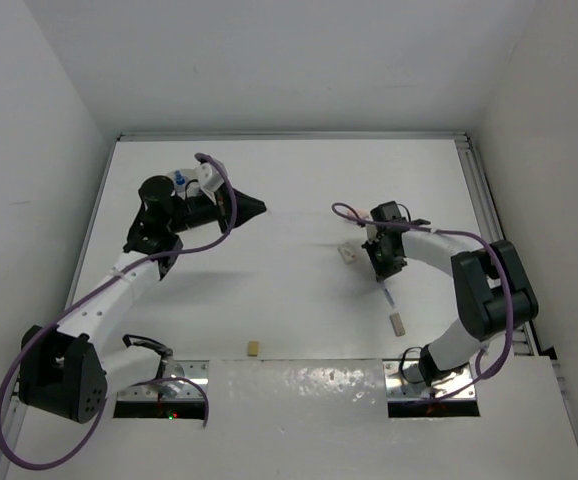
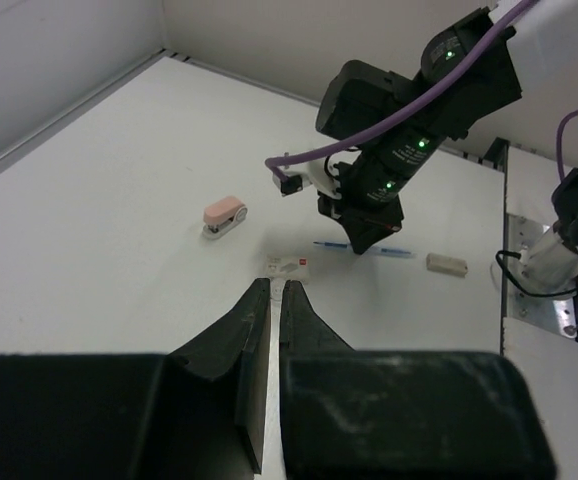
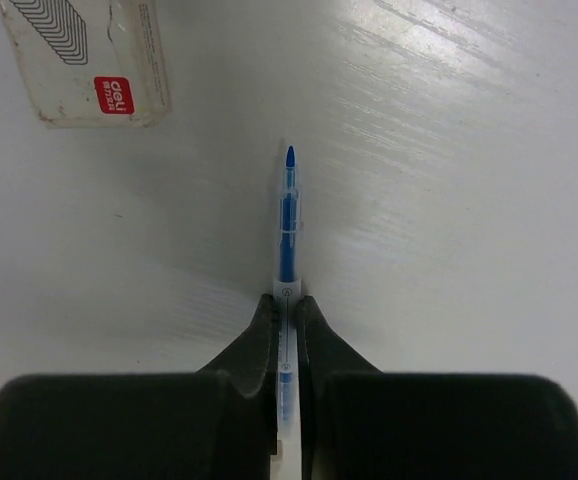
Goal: Sort the stationery into containers
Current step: Pick up the pen from the center of the board.
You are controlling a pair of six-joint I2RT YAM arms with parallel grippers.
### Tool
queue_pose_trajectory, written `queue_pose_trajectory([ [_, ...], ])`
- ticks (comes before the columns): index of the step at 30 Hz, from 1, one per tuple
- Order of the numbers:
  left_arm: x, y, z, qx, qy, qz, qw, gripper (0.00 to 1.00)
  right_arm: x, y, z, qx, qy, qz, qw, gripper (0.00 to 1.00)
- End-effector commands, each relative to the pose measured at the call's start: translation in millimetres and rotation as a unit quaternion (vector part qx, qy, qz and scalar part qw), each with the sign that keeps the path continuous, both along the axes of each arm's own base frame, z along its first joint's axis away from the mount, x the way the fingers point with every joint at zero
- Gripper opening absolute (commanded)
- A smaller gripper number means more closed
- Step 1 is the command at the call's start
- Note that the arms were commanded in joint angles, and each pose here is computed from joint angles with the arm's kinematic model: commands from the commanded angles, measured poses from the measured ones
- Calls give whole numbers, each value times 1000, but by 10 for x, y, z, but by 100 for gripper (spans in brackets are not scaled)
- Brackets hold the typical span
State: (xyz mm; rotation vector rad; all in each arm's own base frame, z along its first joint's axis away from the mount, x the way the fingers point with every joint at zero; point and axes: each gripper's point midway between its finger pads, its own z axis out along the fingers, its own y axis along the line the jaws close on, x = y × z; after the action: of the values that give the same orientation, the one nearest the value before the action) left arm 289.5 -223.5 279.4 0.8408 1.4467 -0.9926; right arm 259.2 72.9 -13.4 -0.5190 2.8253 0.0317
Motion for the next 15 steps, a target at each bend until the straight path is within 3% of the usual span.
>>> queue_pose_trajectory([
  [1,-43,-8,372,-32,-17,-15,999,0,169,39,184,8,-42,28,999,0],
  [4,-130,-57,488,-41,-16,-46,998,0,356,157,535,32,-95,68,993,0],
  [7,-233,-100,608,-47,-23,-85,995,0,458,547,1058,113,-161,148,969,0],
  [11,-235,-124,704,-45,-26,-102,993,0,288,1242,1655,216,-236,293,901,0],
  [15,-249,-147,864,-51,-39,-106,992,0,262,1656,2202,267,-333,337,839,0],
])
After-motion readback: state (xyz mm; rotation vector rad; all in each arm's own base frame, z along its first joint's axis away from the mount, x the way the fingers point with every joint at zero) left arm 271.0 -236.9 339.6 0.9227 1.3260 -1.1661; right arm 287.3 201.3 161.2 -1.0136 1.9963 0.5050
